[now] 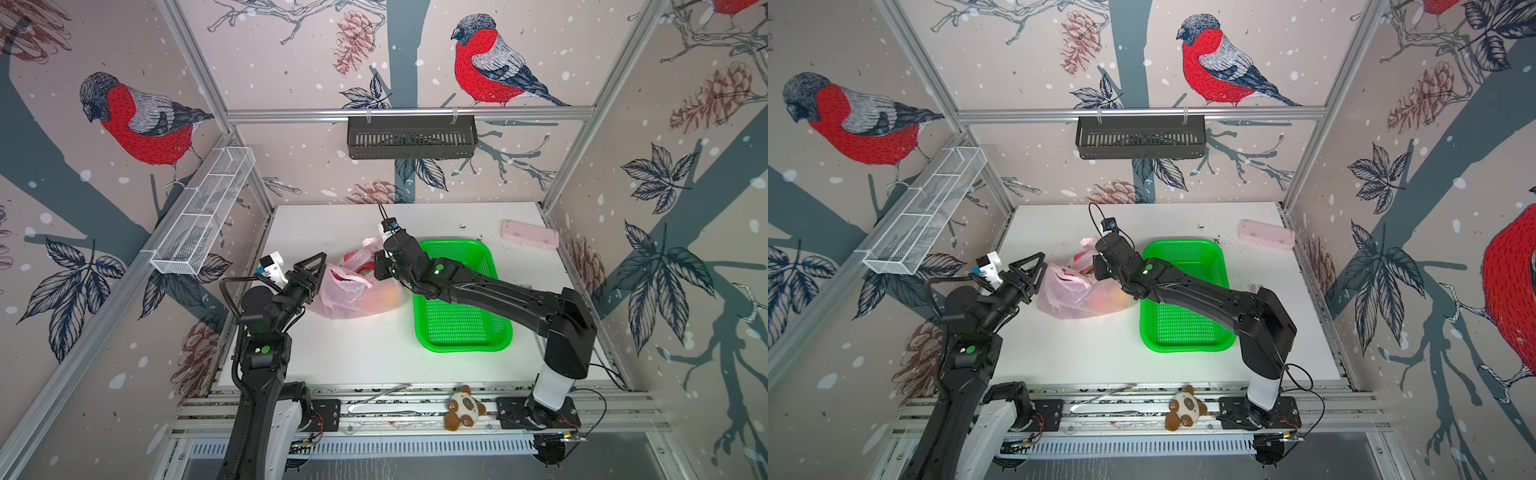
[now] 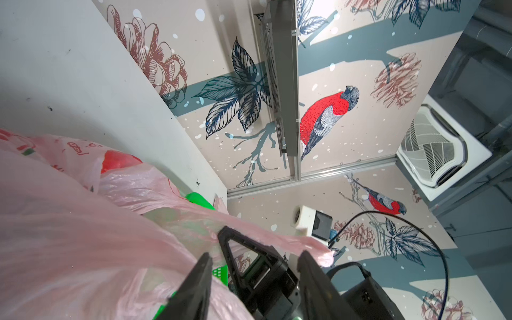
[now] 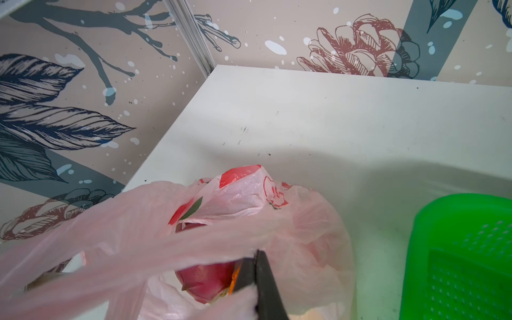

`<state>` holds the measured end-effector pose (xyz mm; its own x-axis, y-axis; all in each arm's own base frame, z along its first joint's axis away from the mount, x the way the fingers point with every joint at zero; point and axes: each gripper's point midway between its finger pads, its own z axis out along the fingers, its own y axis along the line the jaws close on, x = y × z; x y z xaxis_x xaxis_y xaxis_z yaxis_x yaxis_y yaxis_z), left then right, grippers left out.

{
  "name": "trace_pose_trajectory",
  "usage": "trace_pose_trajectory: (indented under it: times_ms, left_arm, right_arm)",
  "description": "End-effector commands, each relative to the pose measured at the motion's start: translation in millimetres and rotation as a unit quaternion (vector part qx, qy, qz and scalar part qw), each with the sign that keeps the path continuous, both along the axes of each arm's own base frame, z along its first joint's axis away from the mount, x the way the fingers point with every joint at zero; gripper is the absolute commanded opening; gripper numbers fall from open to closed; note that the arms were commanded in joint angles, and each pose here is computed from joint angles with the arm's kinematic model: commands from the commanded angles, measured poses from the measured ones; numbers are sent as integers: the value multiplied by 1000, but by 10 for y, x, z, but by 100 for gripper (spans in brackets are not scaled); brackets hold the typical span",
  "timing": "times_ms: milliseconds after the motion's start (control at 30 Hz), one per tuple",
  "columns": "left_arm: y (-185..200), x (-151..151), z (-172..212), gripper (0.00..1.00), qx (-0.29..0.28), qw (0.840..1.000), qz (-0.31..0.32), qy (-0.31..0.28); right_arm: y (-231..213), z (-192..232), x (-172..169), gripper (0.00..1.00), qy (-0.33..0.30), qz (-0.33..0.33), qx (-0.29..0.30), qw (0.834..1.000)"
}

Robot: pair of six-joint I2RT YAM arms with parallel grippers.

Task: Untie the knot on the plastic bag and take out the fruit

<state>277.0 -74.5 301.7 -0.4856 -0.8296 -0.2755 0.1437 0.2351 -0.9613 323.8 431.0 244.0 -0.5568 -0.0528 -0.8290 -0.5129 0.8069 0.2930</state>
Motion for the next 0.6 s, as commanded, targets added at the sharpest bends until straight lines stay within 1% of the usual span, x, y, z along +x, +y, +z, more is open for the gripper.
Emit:
trace_pose_trajectory:
  times_ms: [0, 100, 167, 233, 333, 367, 433, 567]
  left_arm:
    - [-64, -112, -195, 62, 73, 996, -25, 40]
    - [-45, -200, -255, 71, 139, 987, -30, 71]
    - [-3, -233, -260, 78, 194, 976, -24, 92]
    - [23, -252, -165, 85, 248, 964, -25, 97]
    - [79, -281, -35, 94, 314, 943, -18, 108]
    - [93, -296, -15, 96, 326, 939, -17, 112]
    - [142, -349, -20, 96, 342, 932, -8, 123]
    - [175, -488, -93, 96, 352, 925, -9, 142]
  right_arm:
    - [55, 136, 4, 6, -12, 3, 27, 1000]
    - [63, 136, 14, 6, -12, 3, 29, 999]
    - [67, 139, 21, 6, -12, 4, 31, 999]
    - [74, 125, 24, 6, -11, 4, 31, 999]
    - [69, 115, 40, 6, -10, 1, 34, 999]
    - [69, 124, 45, 6, -11, 0, 35, 999]
    - [57, 137, 59, 6, -12, -2, 36, 999]
    - [47, 148, 85, 6, -14, -4, 34, 999]
